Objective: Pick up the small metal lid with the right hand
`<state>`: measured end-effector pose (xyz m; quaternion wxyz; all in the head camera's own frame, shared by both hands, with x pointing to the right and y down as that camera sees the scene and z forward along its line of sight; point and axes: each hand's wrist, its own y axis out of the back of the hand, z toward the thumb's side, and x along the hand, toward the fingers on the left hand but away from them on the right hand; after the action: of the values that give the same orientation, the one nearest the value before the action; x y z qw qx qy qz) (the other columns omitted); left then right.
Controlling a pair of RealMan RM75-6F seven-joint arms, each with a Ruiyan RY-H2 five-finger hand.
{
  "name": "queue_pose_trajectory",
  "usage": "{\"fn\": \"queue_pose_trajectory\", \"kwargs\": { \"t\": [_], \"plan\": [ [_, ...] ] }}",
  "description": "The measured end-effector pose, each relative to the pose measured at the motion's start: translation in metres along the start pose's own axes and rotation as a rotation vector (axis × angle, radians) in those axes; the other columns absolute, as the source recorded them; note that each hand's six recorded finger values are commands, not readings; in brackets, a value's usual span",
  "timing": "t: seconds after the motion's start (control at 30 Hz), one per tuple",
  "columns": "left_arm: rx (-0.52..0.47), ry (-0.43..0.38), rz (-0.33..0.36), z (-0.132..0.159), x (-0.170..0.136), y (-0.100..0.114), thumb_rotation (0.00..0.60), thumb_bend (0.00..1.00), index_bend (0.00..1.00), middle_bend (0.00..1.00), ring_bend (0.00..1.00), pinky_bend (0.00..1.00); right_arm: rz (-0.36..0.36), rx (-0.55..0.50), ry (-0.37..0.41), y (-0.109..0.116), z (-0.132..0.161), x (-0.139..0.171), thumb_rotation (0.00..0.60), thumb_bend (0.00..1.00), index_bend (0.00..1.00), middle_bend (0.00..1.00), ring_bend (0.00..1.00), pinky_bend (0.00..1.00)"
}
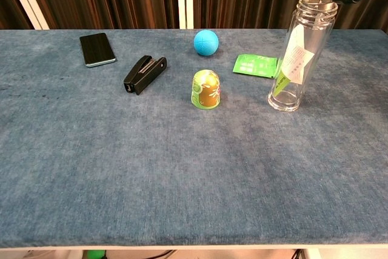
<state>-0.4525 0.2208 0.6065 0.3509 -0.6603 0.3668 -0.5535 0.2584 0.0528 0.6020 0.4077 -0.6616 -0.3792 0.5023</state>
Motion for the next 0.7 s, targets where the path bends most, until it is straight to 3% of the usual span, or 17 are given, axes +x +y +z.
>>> {"fn": "queue_pose_trajectory", "kwargs": {
  "t": [0.5, 0.57, 0.63, 0.7],
  "plan": [
    [-0.001, 0.001, -0.006, -0.0007, 0.0002, -0.0023, 0.600, 0.00, 0.11, 0.10, 0.06, 0.14, -0.026, -0.001, 0.034, -0.0024, -0.0053, 0.0025, 0.600, 0.50, 0.69, 0.31, 0.07, 0.19],
    [-0.001, 0.002, -0.008, -0.0007, 0.0002, -0.0028, 0.600, 0.00, 0.11, 0.10, 0.06, 0.14, -0.021, 0.002, 0.036, -0.0034, -0.0063, 0.0030, 0.600, 0.48, 0.64, 0.29, 0.06, 0.19],
    [-0.002, 0.003, -0.008, -0.0008, 0.0003, -0.0029, 0.600, 0.00, 0.11, 0.10, 0.06, 0.14, -0.014, 0.004, 0.038, -0.0043, -0.0067, 0.0033, 0.600, 0.45, 0.52, 0.25, 0.04, 0.18],
    [-0.001, 0.004, -0.009, -0.0008, 0.0004, -0.0032, 0.600, 0.00, 0.11, 0.10, 0.06, 0.14, -0.001, 0.006, 0.043, -0.0060, -0.0072, 0.0037, 0.600, 0.40, 0.29, 0.17, 0.01, 0.13]
  ]
}}
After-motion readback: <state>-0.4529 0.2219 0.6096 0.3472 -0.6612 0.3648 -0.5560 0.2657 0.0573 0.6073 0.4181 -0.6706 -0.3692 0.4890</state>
